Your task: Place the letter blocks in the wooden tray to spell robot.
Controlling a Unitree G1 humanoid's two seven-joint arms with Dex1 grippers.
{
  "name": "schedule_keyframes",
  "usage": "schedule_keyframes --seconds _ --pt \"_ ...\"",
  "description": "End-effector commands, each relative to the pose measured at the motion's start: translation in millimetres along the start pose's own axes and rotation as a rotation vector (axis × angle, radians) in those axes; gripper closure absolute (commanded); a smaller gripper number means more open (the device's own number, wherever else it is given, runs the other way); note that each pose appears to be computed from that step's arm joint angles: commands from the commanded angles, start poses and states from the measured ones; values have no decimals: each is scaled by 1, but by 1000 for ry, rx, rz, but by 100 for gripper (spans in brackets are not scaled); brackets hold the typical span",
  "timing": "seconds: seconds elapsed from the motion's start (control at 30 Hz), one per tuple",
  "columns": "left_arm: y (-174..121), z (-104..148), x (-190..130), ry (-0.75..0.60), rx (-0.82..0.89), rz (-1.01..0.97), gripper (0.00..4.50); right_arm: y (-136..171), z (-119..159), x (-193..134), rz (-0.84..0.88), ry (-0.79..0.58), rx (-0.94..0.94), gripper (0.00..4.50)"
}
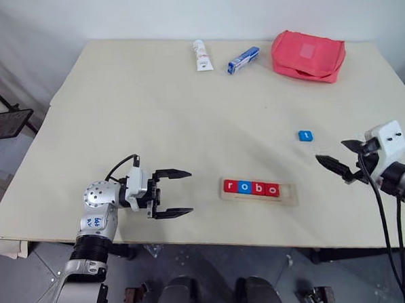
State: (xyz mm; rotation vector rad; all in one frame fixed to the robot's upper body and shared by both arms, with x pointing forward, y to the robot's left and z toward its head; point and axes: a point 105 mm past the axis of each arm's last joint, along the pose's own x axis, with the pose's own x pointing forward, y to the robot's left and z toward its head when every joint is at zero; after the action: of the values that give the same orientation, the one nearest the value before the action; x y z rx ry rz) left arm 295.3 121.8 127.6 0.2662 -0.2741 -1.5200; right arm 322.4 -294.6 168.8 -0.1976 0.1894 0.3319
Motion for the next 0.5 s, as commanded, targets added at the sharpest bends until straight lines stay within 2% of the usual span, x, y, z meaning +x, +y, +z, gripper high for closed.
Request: schedule_keyframes --seconds 0.03,0.3,0.5 --pt "2 6 2 -8 30 -7 0 -10 2 10 -58 -8 15 7" --pt "-4 8 2 -9 23 -5 0 -15 3 64 -91 -17 84 7" --pt "-9 8 0 -5 17 8 0 -14 -4 91 -102 -17 130 7"
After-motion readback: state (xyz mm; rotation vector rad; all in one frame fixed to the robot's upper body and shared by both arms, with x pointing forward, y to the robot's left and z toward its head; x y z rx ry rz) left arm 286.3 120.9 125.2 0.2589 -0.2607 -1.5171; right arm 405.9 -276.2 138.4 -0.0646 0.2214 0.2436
